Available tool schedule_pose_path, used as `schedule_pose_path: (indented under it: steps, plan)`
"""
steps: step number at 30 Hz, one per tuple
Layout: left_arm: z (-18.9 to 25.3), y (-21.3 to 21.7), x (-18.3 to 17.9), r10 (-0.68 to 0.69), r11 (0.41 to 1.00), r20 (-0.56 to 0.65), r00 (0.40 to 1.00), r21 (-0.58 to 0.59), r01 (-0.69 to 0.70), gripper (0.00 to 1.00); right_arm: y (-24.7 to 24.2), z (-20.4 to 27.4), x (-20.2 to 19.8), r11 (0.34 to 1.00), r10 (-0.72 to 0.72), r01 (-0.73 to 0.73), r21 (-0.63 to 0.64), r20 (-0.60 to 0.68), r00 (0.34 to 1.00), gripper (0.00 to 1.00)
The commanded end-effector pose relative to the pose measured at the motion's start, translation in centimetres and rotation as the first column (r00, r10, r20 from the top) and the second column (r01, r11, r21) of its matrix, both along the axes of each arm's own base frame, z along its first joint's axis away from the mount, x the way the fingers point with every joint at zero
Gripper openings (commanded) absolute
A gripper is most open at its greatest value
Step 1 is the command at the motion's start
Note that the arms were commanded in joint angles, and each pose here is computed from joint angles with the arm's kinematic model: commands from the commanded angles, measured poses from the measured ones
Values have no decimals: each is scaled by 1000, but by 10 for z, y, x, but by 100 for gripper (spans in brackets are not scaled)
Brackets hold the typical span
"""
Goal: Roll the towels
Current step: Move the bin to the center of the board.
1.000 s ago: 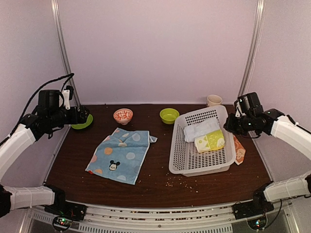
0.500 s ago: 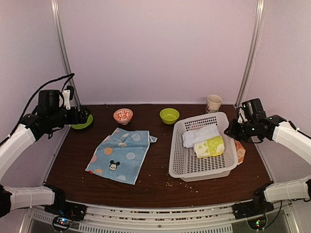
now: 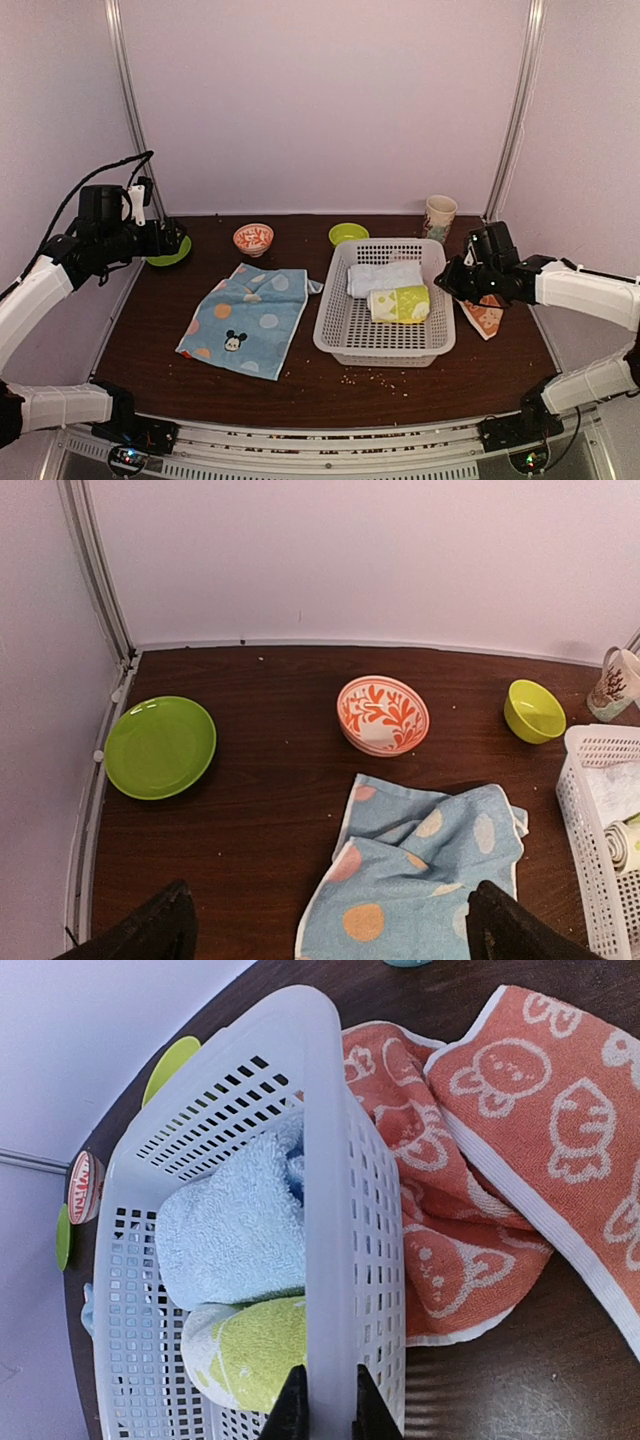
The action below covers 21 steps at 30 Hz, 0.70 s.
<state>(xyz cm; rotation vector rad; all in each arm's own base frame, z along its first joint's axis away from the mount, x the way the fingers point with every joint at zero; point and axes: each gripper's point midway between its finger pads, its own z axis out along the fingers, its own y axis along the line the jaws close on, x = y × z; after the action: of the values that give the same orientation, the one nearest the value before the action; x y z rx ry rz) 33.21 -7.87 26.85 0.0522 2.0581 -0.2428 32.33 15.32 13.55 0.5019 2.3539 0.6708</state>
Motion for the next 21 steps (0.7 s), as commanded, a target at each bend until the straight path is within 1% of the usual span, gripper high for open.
schedule_pose_path:
  steps: [1,9,12,17,21]
  plan:
    - [13,-1,2,-6,1000,33,999,-24,7,96,14,12,28,997,-48,42,65,92,995,0]
    - [10,-1,4,-6,1000,25,1000,-19,7,96,33,-12,46,998,-32,29,49,53,998,0]
    - [8,-1,5,-4,1000,21,1000,-15,4,96,38,-11,47,999,-14,12,34,57,998,0]
    - [5,-2,7,-8,1000,10,1000,-14,8,96,54,-7,56,998,58,-59,6,57,997,0]
    - [3,-3,8,-7,1000,0,1000,-13,7,95,58,-19,67,999,51,-51,-9,33,998,0]
